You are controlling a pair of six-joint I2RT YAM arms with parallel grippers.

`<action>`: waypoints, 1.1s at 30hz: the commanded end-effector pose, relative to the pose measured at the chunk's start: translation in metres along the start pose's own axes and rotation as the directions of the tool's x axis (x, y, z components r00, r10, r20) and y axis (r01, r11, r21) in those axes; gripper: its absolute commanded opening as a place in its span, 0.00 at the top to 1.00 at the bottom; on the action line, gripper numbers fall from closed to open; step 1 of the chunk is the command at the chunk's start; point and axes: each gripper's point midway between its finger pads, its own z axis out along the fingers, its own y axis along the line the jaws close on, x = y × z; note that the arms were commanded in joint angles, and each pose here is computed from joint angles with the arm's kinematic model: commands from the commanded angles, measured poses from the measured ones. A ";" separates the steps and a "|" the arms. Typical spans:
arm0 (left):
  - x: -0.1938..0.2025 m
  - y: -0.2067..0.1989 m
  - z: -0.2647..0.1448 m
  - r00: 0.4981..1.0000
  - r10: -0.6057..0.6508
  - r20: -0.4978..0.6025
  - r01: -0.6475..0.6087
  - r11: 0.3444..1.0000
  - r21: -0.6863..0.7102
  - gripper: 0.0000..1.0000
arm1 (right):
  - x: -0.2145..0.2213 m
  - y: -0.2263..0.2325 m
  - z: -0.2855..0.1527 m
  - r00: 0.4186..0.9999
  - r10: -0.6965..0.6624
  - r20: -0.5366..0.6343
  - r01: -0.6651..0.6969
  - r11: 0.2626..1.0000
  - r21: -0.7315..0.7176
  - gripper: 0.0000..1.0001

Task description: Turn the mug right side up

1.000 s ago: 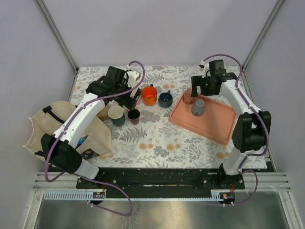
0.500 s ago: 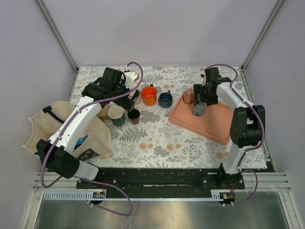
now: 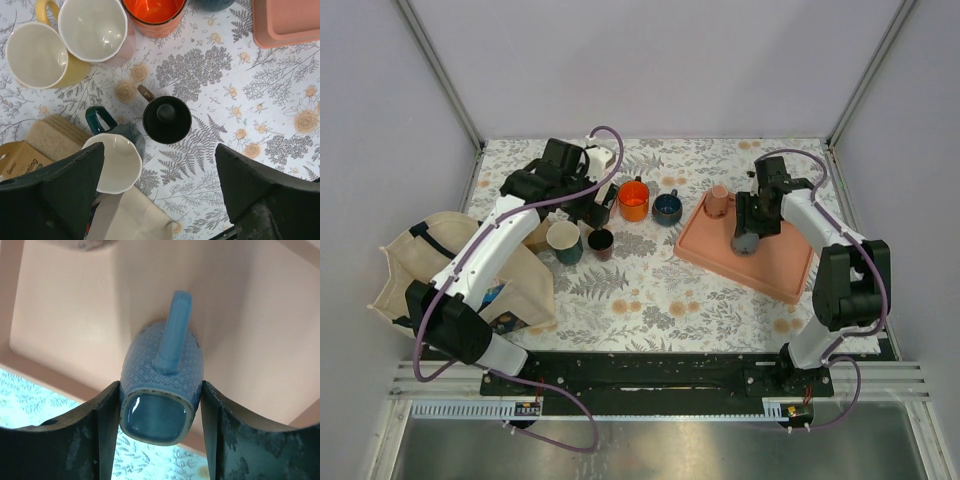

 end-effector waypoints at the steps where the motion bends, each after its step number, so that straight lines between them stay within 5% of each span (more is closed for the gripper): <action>1: -0.042 -0.006 -0.009 0.987 -0.011 0.162 0.004 0.999 0.045 0.05 | -0.015 0.010 -0.057 0.988 -0.043 0.148 0.055 0.996 -0.076 1.00; 7: -0.079 -0.027 -0.029 0.907 -0.085 0.412 0.012 0.984 0.178 0.05 | -0.046 0.075 -0.144 0.902 -0.051 0.428 0.242 0.881 -0.406 1.00; 11: -0.112 -0.056 -0.051 0.834 -0.149 0.532 -0.050 0.939 0.342 0.04 | -0.081 0.106 -0.219 0.724 0.015 0.690 0.424 0.778 -0.462 1.00; 14: -0.140 -0.062 -0.064 0.813 -0.146 0.563 -0.098 0.920 0.379 0.04 | -0.103 0.111 -0.257 0.599 0.085 0.796 0.469 0.769 -0.435 1.00; 17: -0.160 -0.066 -0.078 0.793 -0.143 0.593 -0.159 0.890 0.427 0.04 | -0.114 0.130 -0.295 0.492 0.130 0.861 0.584 0.684 -0.437 1.00; 22: -0.171 -0.101 -0.103 0.795 -0.185 0.577 -0.278 0.734 0.619 0.14 | -0.112 0.162 -0.312 0.450 0.111 0.886 0.703 0.567 -0.429 1.00; 27: -0.184 -0.119 -0.112 0.828 -0.282 0.486 -0.261 0.572 0.777 0.24 | -0.121 0.179 -0.324 0.440 0.125 0.889 0.745 0.501 -0.440 1.00; 33: -0.199 -0.119 -0.108 0.810 -0.355 0.467 -0.246 0.517 0.820 0.26 | -0.136 0.193 -0.338 0.428 0.156 0.890 0.762 0.467 -0.448 1.00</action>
